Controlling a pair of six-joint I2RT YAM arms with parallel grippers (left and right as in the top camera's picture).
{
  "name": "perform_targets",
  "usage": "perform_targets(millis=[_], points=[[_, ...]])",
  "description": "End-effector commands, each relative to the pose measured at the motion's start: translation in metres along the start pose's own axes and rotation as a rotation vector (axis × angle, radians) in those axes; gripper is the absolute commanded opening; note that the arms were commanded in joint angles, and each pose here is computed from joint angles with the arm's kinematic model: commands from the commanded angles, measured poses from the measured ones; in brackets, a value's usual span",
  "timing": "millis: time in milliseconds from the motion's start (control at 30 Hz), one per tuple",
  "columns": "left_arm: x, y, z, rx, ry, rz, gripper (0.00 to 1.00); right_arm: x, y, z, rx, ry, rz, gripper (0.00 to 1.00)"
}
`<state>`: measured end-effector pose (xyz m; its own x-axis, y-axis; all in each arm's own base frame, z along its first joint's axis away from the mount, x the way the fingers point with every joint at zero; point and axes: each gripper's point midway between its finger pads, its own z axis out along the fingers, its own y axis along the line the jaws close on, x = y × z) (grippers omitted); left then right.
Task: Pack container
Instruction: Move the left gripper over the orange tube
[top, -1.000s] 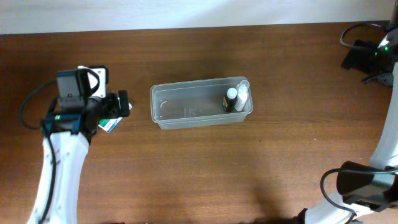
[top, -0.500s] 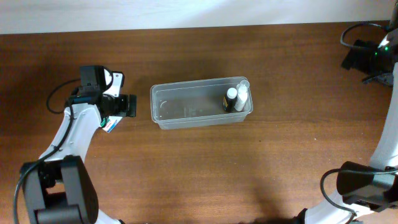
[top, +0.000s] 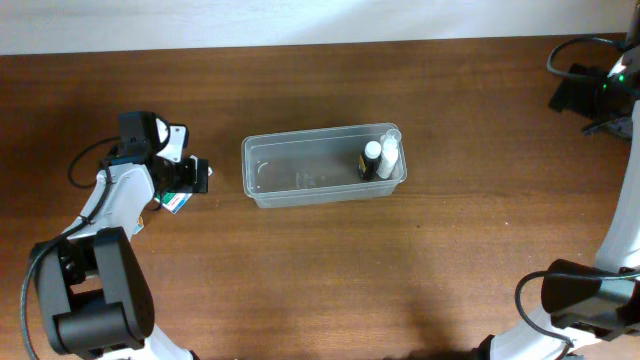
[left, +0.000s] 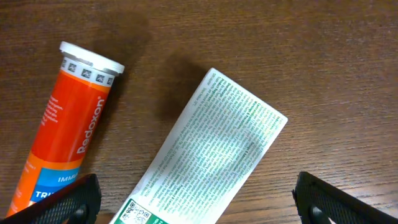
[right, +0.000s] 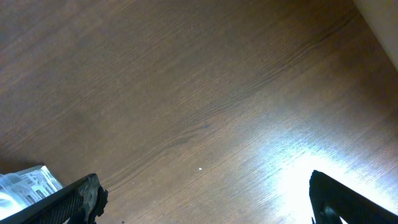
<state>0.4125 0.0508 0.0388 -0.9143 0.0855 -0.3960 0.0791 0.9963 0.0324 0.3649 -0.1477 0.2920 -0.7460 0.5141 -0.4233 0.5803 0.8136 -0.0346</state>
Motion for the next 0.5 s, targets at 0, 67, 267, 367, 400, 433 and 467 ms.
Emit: perform_targets(millis=[0, 67, 267, 367, 400, 433, 467], points=[[-0.015, 0.001, -0.003, 0.007, -0.035, 0.016, 0.99, -0.002, -0.004, -0.003, 0.008, -0.013, 0.014, 0.98], [-0.021, 0.0, -0.006, 0.019, -0.049, 0.016, 0.99, -0.002, -0.004, -0.003, 0.008, -0.013, 0.014, 0.98], [-0.038, 0.005, -0.014, 0.007, -0.09, 0.017, 0.99, -0.002, -0.004, -0.003, 0.008, -0.013, 0.014, 0.98], [-0.046, 0.01, -0.019, -0.001, -0.112, 0.013, 0.99, -0.002, -0.004, -0.003, 0.008, -0.013, 0.014, 0.98], [-0.049, 0.012, -0.021, -0.005, -0.118, 0.01, 0.99, -0.002, -0.004, -0.003, 0.008, -0.013, 0.014, 0.98], [-0.051, 0.015, -0.022, -0.008, -0.124, 0.006, 0.99, -0.002, -0.004, -0.003, 0.008, -0.013, 0.014, 0.98], [-0.052, 0.018, -0.023, -0.013, -0.13, 0.001, 0.99, -0.002, -0.004, -0.003, 0.008, -0.013, 0.014, 0.98]])
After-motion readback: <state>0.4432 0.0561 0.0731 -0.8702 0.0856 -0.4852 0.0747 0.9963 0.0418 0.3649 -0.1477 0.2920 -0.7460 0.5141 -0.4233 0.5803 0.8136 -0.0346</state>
